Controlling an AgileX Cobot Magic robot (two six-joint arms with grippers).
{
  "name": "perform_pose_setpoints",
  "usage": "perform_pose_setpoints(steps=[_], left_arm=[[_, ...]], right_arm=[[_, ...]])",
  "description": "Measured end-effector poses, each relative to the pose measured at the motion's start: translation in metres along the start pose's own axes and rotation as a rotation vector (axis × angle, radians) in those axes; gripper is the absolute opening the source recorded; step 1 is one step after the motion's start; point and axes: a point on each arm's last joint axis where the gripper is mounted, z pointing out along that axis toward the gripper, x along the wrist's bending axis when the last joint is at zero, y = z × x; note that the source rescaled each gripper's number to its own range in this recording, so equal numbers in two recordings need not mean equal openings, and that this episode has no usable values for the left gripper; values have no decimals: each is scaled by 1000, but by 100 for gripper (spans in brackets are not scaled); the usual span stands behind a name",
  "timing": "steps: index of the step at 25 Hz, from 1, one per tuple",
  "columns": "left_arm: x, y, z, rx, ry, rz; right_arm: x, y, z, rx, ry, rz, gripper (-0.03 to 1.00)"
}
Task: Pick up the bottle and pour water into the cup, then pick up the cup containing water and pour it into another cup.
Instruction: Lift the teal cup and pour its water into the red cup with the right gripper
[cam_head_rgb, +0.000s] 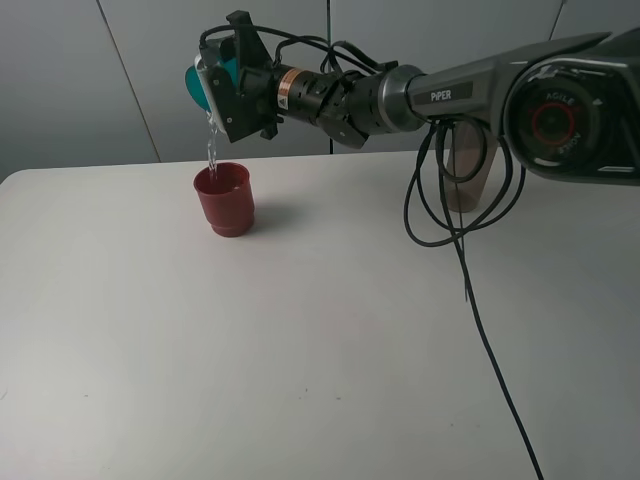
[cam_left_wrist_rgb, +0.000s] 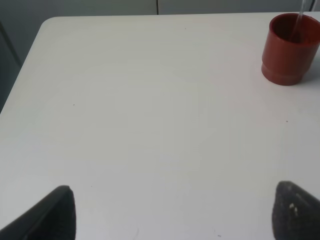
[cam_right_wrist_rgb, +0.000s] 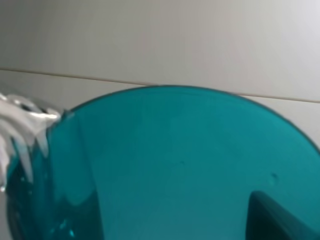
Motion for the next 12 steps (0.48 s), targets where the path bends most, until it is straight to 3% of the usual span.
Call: perform_pose_setpoints(steps=[12], left_arm=[[0,0,0,0,0,4]], right_arm=[[-8,3,0,-29,-85,-129,4]])
